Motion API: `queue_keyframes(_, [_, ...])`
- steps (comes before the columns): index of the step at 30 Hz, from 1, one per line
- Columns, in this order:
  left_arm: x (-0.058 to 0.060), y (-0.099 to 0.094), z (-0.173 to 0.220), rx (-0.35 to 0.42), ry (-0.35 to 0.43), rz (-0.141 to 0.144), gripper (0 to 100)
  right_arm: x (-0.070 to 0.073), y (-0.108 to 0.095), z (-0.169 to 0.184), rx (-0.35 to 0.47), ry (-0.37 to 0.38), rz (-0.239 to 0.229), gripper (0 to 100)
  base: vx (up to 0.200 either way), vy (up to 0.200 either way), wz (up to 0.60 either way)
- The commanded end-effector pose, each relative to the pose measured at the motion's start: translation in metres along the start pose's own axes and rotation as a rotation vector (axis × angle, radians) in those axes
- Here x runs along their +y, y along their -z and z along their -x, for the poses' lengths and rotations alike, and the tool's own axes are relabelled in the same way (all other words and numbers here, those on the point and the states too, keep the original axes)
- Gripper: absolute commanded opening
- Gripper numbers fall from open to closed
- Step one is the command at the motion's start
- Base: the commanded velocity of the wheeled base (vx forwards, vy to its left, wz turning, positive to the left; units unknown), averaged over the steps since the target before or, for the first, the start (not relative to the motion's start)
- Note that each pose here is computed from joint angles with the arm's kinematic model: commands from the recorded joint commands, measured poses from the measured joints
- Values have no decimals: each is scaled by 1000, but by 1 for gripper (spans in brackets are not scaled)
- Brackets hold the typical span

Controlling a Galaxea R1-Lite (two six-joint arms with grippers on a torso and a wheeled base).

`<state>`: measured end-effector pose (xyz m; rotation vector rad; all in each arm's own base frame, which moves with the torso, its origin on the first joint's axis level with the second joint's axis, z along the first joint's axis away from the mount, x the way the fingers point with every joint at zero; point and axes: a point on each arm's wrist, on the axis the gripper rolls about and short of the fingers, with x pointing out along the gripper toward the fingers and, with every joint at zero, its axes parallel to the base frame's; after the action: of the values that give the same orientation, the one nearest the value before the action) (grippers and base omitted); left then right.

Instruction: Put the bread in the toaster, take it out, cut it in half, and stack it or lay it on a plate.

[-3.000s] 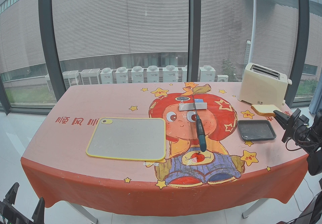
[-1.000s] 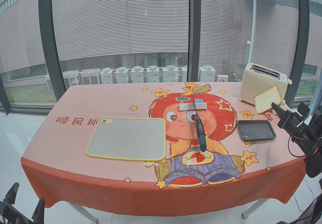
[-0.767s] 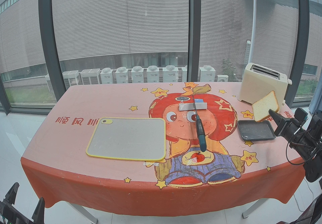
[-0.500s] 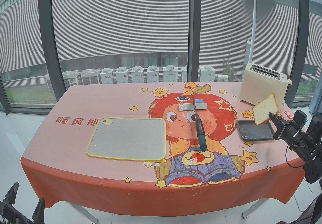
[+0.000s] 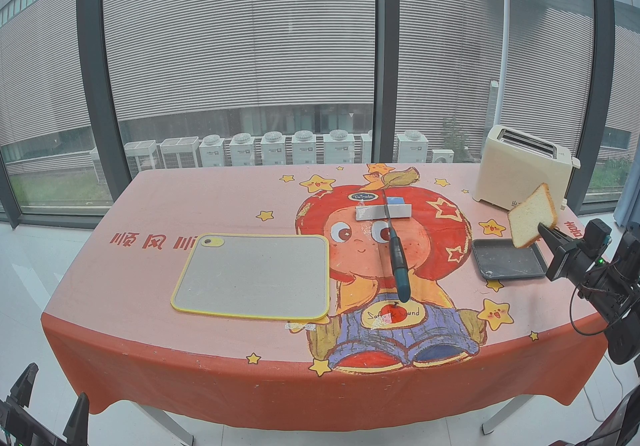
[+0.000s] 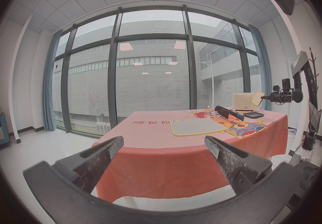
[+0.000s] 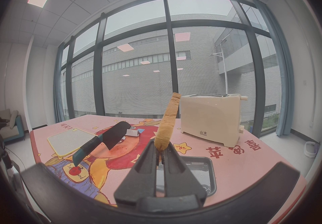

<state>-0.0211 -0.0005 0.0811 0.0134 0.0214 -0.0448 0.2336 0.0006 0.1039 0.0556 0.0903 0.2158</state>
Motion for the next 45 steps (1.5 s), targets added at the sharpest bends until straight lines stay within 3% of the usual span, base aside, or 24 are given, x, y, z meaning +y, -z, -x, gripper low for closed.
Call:
queue_keyframes(1, [0, 5, -1, 20, 0, 0, 100, -1, -3, 0, -15, -7, 17, 0, 0, 0, 0])
queue_keyframes(5, [0, 5, -1, 18, 0, 0, 100, -4, -6, 2, -28, -28, 78, 0, 0, 0, 0])
queue_keyframes(7, [0, 5, -1, 20, 0, 0, 100, -3, -5, 3, -23, -40, 86, 0, 0, 0, 0])
queue_keyframes(11, [1, 4, -1, 16, -31, -6, 100, -4, -5, 2, -24, -38, 86, 0, 0, 0, 0])
queue_keyframes(16, [1, 5, -1, 18, -37, 23, 100, -11, -3, 4, -15, -6, 84, 0, 0, 0, 0])
queue_keyframes(37, [1, 5, -1, 18, -35, 17, 100, -11, -1, 5, -6, -6, 89, 0, 0, 0, 0])
queue_keyframes(45, [1, 5, -1, 18, -37, 20, 100, -10, 0, 7, 0, -6, 89, 0, 0, -200, 0])
